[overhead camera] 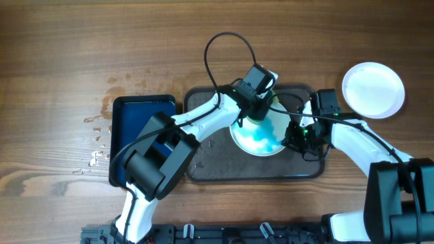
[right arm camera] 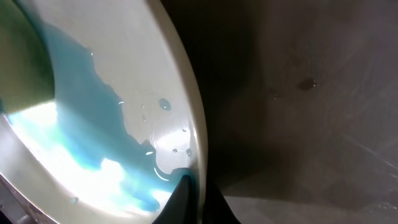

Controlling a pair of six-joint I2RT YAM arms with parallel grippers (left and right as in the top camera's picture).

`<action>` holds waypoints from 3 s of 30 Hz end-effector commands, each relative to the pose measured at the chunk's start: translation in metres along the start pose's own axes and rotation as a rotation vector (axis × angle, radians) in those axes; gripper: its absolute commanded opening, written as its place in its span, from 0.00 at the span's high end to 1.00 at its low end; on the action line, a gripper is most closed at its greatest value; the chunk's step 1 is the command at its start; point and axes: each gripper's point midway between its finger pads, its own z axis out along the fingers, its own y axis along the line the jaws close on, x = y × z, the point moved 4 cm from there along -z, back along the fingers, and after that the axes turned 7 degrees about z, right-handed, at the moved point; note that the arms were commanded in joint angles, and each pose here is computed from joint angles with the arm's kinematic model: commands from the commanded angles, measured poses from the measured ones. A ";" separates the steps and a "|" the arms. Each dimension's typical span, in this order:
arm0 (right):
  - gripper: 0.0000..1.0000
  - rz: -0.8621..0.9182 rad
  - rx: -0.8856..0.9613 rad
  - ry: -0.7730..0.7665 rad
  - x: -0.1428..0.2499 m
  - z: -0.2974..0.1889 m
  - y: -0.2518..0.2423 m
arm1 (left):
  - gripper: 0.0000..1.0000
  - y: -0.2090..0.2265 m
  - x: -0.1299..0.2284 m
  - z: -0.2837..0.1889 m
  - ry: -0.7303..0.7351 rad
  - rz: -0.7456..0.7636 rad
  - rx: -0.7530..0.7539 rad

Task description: Clean dirty plates on tray and stack at the side

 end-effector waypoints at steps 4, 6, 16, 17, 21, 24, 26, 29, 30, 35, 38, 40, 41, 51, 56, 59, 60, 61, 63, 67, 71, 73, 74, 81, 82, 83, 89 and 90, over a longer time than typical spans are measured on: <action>0.96 -0.059 0.029 0.042 0.011 0.007 -0.005 | 0.96 0.003 -0.014 0.002 -0.037 0.075 -0.020; 0.96 -0.059 0.029 0.042 0.011 0.007 -0.005 | 0.96 0.005 -0.007 0.002 -0.006 0.070 -0.024; 0.96 -0.062 0.028 0.034 0.009 0.007 -0.005 | 0.96 0.022 0.054 -0.008 0.299 0.026 -0.055; 0.96 -0.063 0.029 0.033 0.009 0.007 -0.005 | 0.96 0.023 0.058 -0.009 0.315 0.022 -0.056; 0.96 -0.064 0.027 0.031 0.008 0.007 -0.005 | 0.96 0.019 0.070 -0.013 0.377 0.021 -0.046; 0.96 -0.063 0.027 0.031 0.009 0.007 -0.005 | 0.96 0.011 0.072 -0.013 0.388 0.031 -0.024; 0.96 -0.063 0.027 0.031 0.008 0.007 -0.005 | 0.96 -0.001 0.071 -0.014 0.382 0.054 -0.010; 0.96 -0.063 0.027 0.031 0.009 0.007 -0.005 | 0.96 -0.019 0.063 -0.018 0.347 0.093 0.006; 0.96 -0.063 0.027 0.031 0.009 0.007 -0.005 | 0.96 -0.026 0.059 -0.020 0.328 0.109 0.013; 0.96 -0.061 0.027 0.032 0.009 0.007 -0.005 | 0.96 -0.043 0.052 -0.028 0.293 0.105 -0.008; 0.96 -0.062 0.027 0.032 0.009 0.007 -0.005 | 0.96 -0.042 0.052 -0.035 0.298 0.081 -0.022; 0.96 -0.063 0.027 0.032 0.009 0.007 -0.005 | 0.96 -0.042 0.052 -0.039 0.299 0.082 -0.024; 0.96 -0.063 0.027 0.032 0.009 0.007 -0.005 | 0.96 -0.042 0.052 -0.042 0.303 0.082 -0.027; 0.96 -0.062 0.027 0.031 0.009 0.007 -0.005 | 0.96 -0.022 0.074 -0.050 0.427 0.004 -0.021; 0.96 -0.062 0.027 0.032 0.009 0.007 -0.005 | 0.96 -0.017 0.076 -0.047 0.435 -0.018 -0.007; 0.96 -0.062 0.027 0.031 0.008 0.007 -0.005 | 0.96 -0.012 0.084 -0.037 0.465 -0.029 -0.010; 0.96 -0.061 0.027 0.031 0.008 0.007 -0.005 | 0.96 -0.011 0.088 -0.032 0.482 -0.031 -0.010; 0.96 -0.062 0.027 0.031 0.008 0.007 -0.005 | 0.96 -0.011 0.092 -0.029 0.496 -0.033 -0.011; 0.96 -0.061 0.027 0.031 0.009 0.007 -0.005 | 0.96 -0.011 0.099 -0.022 0.523 -0.036 -0.007; 0.96 -0.060 0.027 0.032 0.009 0.007 -0.005 | 0.96 -0.017 0.109 -0.016 0.565 -0.054 0.045; 0.96 -0.060 0.027 0.032 0.009 0.007 -0.005 | 0.96 -0.016 0.121 -0.011 0.614 -0.060 0.040; 0.96 -0.060 0.027 0.032 0.009 0.007 -0.005 | 0.96 -0.014 0.135 -0.004 0.669 -0.066 0.035; 0.96 -0.059 0.027 0.033 0.009 0.007 -0.005 | 0.96 -0.013 0.142 -0.002 0.697 -0.069 0.033; 0.96 -0.059 0.029 0.035 0.009 0.007 -0.005 | 0.96 -0.012 0.159 0.001 0.781 -0.111 0.011; 0.96 -0.058 0.029 0.035 0.009 0.007 -0.005 | 0.96 -0.012 0.157 0.001 0.775 -0.111 0.011; 0.96 -0.059 0.029 0.035 0.009 0.007 -0.005 | 0.96 -0.012 0.154 0.001 0.769 -0.113 0.011; 0.96 -0.058 0.030 0.038 0.010 0.007 -0.005 | 0.96 -0.015 0.125 -0.007 0.722 -0.126 0.009; 0.96 -0.058 0.030 0.038 0.010 0.007 -0.005 | 0.96 -0.016 0.118 -0.009 0.707 -0.124 0.011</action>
